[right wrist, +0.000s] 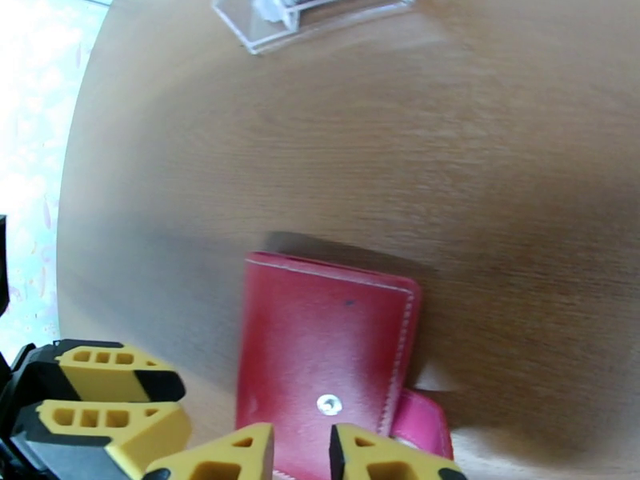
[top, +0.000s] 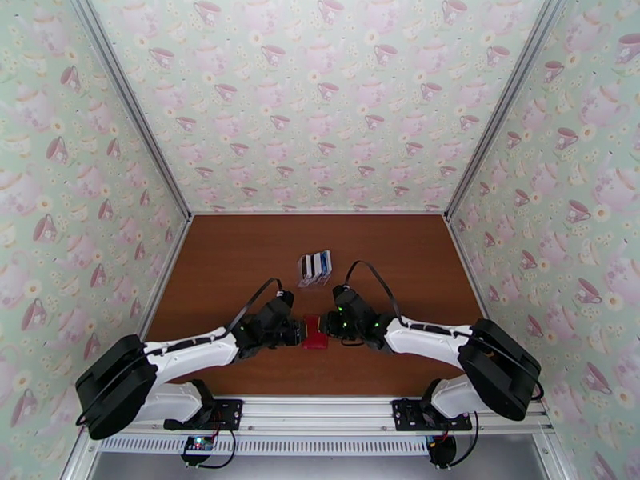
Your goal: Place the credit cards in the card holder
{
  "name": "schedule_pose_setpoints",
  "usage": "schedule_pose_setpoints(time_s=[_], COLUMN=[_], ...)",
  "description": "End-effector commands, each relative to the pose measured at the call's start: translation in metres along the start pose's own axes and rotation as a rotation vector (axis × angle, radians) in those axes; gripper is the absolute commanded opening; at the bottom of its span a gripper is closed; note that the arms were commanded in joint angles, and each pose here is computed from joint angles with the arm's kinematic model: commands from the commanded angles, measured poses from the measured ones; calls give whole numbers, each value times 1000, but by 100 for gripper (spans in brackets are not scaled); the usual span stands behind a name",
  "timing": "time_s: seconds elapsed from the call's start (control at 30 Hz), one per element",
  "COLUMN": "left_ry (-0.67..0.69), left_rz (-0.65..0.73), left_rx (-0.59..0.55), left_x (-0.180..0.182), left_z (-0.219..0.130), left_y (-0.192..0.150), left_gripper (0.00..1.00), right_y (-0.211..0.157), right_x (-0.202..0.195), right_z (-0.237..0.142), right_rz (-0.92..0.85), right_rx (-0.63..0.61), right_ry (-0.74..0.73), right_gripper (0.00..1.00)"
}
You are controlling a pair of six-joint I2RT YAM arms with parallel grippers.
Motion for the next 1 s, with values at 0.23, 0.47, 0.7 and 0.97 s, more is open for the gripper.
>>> schedule_pose_setpoints(time_s=[0.23, 0.47, 0.7, 0.97], left_ry=[-33, -12, -11, 13], left_rz=[8, 4, 2, 1], left_rx=[22, 31, 30, 44], left_x=[-8, -7, -5, -3], left_z=[6, 10, 12, 17], left_y=[0, 0, -1, -2], left_gripper=[32, 31, 31, 31], right_y=[-2, -6, -9, -10], right_x=[-9, -12, -18, -20], right_z=[6, 10, 11, 16], right_rz=[34, 42, 46, 49], right_rx=[5, 20, 29, 44], right_ry=[54, 48, 21, 18], right_gripper=[34, 35, 40, 43])
Point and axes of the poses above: each hand's point on the last joint's axis, 136 mm out from that joint toward the fingers, its own z axis out along the fingers, its own x axis along the line the jaws close on, y = z × x, the point moved 9 cm from there along -z, back along the fingers, and after that the axes turned 7 degrees about -z, right-handed, at the moved point
